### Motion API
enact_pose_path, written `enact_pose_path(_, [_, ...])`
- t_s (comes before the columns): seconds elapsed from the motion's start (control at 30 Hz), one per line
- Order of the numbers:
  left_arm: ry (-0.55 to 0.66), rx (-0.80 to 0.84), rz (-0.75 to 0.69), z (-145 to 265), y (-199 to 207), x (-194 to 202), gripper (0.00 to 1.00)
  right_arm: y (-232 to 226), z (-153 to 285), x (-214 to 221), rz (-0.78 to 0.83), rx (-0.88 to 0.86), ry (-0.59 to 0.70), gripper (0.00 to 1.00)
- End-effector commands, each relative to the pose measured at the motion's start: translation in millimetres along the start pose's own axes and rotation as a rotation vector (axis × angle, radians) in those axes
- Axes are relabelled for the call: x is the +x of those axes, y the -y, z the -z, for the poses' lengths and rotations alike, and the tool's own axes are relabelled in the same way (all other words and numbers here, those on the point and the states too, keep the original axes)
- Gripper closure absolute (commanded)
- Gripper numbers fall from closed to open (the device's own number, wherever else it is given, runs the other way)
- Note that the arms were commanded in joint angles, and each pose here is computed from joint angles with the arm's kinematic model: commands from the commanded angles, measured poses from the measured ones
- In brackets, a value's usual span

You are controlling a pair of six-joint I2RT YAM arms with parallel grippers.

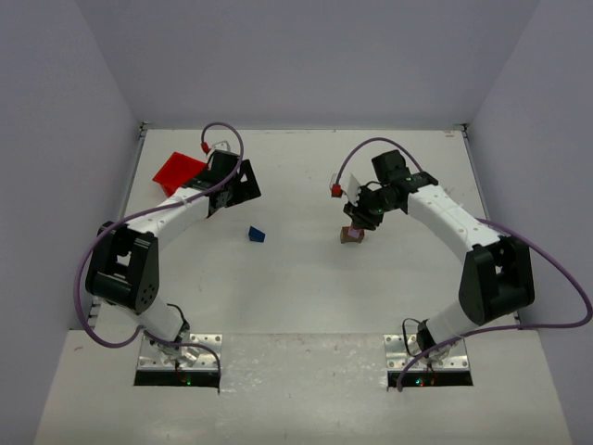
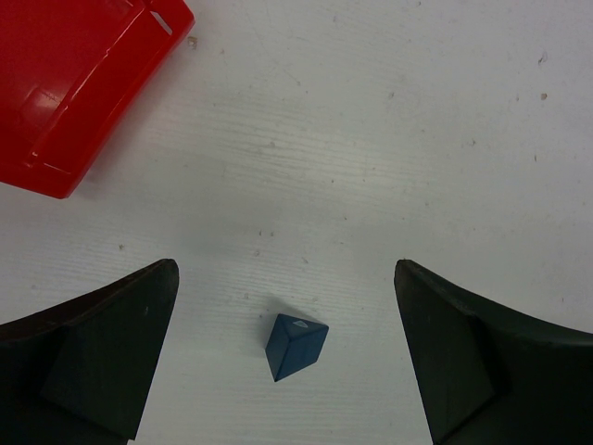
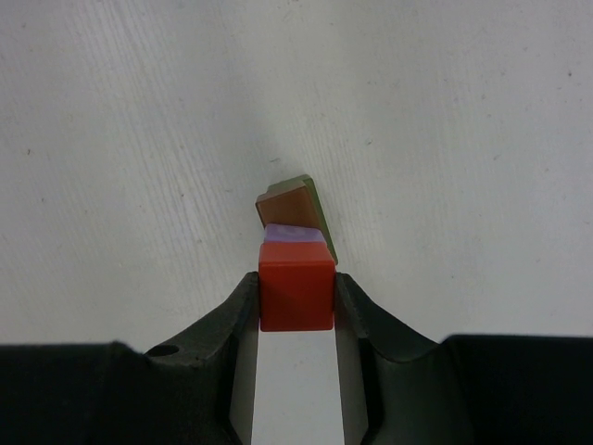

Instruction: Build the wood block tower

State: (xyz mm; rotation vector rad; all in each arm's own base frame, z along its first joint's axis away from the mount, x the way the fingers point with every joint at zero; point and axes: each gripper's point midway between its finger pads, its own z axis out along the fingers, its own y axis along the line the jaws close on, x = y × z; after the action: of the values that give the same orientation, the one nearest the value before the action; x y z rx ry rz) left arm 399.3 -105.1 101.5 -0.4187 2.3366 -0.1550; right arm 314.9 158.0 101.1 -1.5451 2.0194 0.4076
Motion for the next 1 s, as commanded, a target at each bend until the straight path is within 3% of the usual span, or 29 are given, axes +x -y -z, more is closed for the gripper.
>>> enact_pose_path(0.0, [0.043, 0.042, -0.005, 1.9, 15.6, -16.3, 0.0, 5.6, 11.2, -12.3, -0.009, 0.047, 0.027, 0.74])
enact_pose_path(0.97, [0.047, 0.035, -0.004, 1.4, 14.8, -17.6, 0.0, 7.0, 8.9, -16.6, -0.084, 0.064, 0.039, 0.7])
